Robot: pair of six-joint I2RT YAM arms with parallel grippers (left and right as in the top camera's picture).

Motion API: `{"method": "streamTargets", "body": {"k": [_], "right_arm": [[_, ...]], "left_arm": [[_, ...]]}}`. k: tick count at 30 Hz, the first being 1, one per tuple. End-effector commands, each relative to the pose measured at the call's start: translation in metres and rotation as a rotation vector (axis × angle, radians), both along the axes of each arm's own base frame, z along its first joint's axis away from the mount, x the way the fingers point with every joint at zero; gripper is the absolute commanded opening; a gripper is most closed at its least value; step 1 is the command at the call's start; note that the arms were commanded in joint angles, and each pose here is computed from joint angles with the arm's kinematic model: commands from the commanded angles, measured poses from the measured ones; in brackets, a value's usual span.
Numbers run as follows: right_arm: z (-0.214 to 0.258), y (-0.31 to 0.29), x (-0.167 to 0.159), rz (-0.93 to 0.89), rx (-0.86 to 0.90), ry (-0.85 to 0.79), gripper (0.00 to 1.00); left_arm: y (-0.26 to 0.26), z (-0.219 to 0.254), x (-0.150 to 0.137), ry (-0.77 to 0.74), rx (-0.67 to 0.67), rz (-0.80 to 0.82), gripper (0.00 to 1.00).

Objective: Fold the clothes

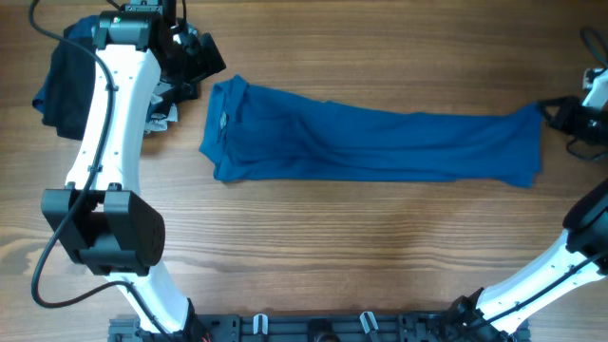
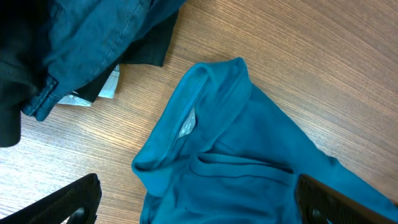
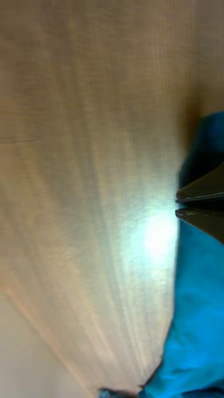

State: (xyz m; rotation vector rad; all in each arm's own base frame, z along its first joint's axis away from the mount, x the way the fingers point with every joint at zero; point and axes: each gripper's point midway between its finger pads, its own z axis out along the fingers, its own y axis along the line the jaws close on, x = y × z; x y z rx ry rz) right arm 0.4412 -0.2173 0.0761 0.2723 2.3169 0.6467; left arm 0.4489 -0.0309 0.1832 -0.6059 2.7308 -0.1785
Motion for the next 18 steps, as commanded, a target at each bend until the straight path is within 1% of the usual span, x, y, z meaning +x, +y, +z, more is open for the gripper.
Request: {"method": "streamTargets", "body": {"k": [1, 7, 8, 10, 11, 12, 14, 16, 17, 18], "right_arm": [[0.008, 0.002, 0.013, 0.011, -0.004, -0.044, 0.04], [-0.006, 0.004, 0.025, 0.005, -0.137, 0.016, 0.04], [0.001, 0.008, 0.026, 0.011, -0.118, -0.002, 0.04], [0.041, 0.026, 0.028, 0.041, -0.012, -0.078, 0.04], [0.052, 0.029, 0.024, 0.035, 0.005, -0.071, 0.04], [0.059, 0.032, 0.016, 0.007, 0.017, -0.027, 0.04], [0.054, 0.028, -0.008, -0.089, 0.005, 0.131, 0.04], [0.028, 0.007, -0.046, -0.298, -0.054, 0.401, 0.04], [0.020, 0.003, -0.057, -0.350, -0.068, 0.472, 0.04], [0.013, 0.006, -0.064, -0.354, -0.066, 0.504, 0.04]], "left_arm": [[-0.002, -0.002, -0.001, 0.008, -0.015, -0.001, 1.00], [-0.002, -0.002, -0.001, 0.008, -0.015, -0.001, 1.00], [-0.002, -0.002, -0.001, 0.008, -0.015, -0.001, 1.00], [-0.002, -0.002, -0.001, 0.008, -0.015, -0.001, 1.00], [-0.002, -0.002, -0.001, 0.008, -0.015, -0.001, 1.00], [-0.002, -0.002, -0.001, 0.008, -0.015, -0.001, 1.00], [-0.002, -0.002, -0.001, 0.008, -0.015, -0.001, 1.00], [-0.002, -0.002, -0.001, 0.008, -0.015, -0.001, 1.00], [-0.002, -0.002, -0.001, 0.008, -0.015, -0.002, 1.00], [-0.002, -0.002, -0.001, 0.008, -0.015, -0.001, 1.00]]}}
